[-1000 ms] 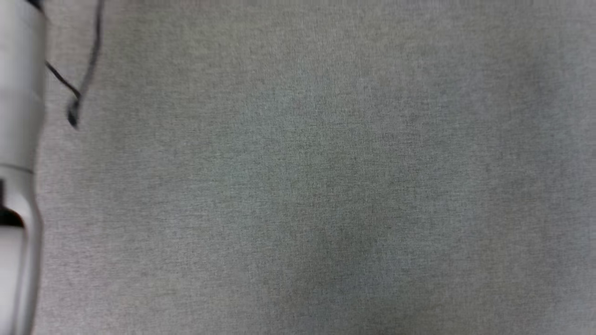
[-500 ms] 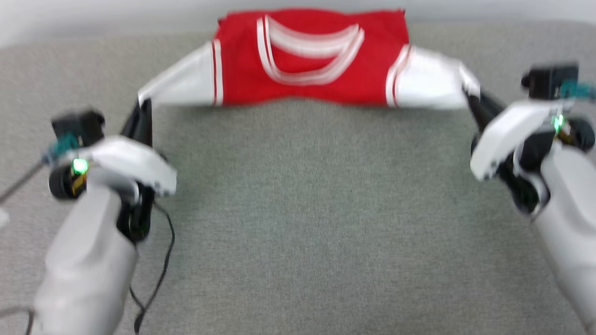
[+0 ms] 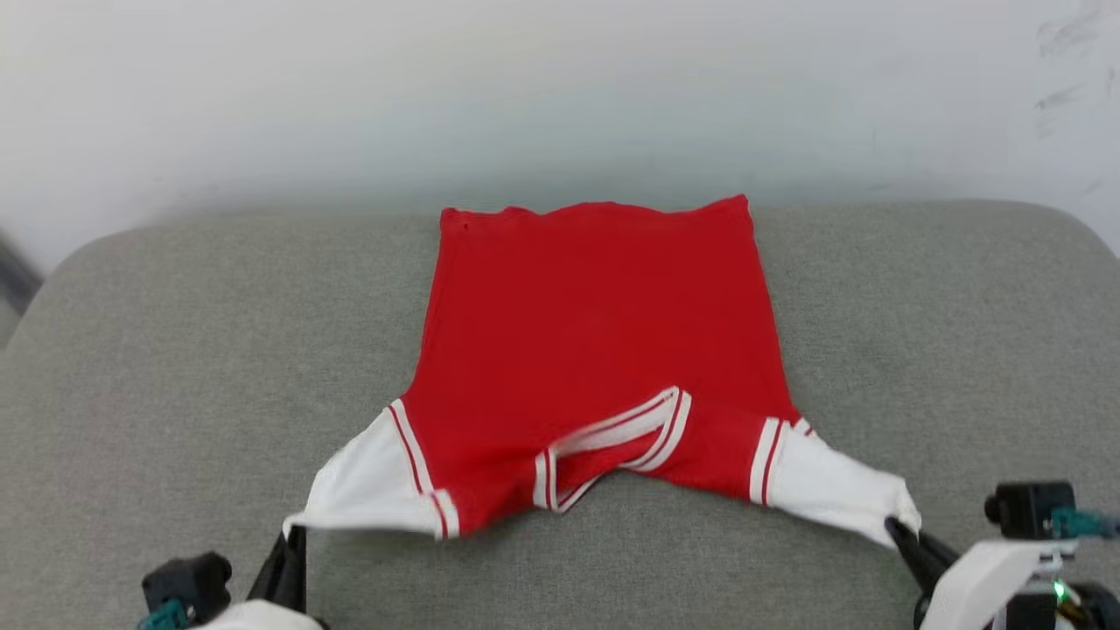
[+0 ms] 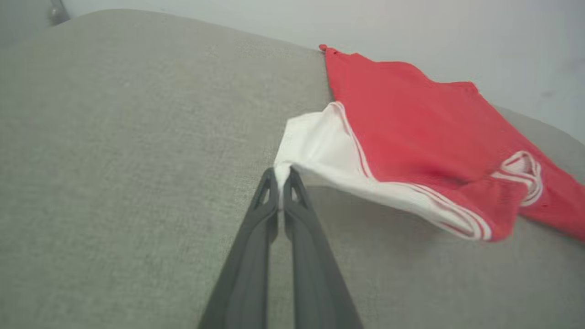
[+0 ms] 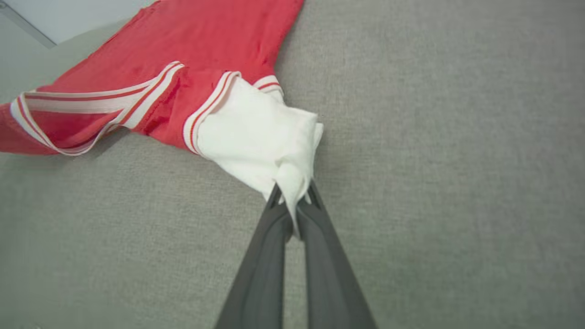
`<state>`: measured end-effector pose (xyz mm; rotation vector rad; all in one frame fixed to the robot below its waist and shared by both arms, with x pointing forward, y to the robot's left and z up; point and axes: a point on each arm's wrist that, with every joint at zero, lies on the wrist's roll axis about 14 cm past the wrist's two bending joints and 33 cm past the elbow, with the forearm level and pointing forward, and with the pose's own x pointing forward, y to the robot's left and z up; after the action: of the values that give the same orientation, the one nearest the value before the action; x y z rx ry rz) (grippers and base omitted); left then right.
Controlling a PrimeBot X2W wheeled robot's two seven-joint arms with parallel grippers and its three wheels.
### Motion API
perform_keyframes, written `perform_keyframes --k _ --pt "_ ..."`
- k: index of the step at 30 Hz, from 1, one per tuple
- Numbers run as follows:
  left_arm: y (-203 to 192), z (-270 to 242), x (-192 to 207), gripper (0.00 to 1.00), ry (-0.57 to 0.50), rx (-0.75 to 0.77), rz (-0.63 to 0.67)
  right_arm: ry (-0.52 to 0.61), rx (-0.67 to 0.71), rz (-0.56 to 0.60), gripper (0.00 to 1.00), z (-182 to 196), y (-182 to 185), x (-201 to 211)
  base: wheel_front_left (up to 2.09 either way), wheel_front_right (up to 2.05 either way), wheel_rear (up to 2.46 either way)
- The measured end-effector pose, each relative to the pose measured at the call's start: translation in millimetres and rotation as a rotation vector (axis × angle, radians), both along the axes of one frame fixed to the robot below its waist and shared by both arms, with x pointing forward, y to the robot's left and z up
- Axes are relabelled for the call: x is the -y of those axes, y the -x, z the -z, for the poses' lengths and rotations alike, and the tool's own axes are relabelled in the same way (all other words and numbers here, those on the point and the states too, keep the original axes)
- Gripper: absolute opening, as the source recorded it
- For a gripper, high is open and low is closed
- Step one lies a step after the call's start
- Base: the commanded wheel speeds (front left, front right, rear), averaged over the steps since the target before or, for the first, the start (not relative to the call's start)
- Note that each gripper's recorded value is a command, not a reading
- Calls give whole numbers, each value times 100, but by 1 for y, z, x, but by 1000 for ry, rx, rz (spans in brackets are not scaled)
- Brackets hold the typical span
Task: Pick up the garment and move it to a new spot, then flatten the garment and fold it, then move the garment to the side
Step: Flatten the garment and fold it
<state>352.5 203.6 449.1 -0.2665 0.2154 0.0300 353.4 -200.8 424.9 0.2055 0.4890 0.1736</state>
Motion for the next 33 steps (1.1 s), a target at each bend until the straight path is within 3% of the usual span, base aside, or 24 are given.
perform_keyframes --k 5,10,11,12,13,18,26,33 --pt "40 19 -9 0 1 -100 -47 -31 -134 35 0 28 56 -4 0 0 0" --pt "53 22 -11 0 -3 -129 -63 12 -233 42 0 44 88 0 0 0 0" --pt "53 21 -11 0 -3 -127 -61 6 -239 46 10 45 90 -1 0 0 0" --pt "53 19 -9 0 -3 -121 -55 1 -243 50 43 45 92 -3 0 0 0" --pt "52 17 -7 0 -6 -115 -51 3 -242 52 100 45 91 -3 0 0 0" --pt "44 0 -6 0 -21 -64 -42 2 -142 61 100 20 64 -3 0 0 0" --pt "14 -30 2 0 -52 25 8 35 130 124 100 -55 -44 22 0 0 0" --pt "-25 -36 15 0 -34 71 54 1 78 143 100 -63 -145 29 0 0 0"
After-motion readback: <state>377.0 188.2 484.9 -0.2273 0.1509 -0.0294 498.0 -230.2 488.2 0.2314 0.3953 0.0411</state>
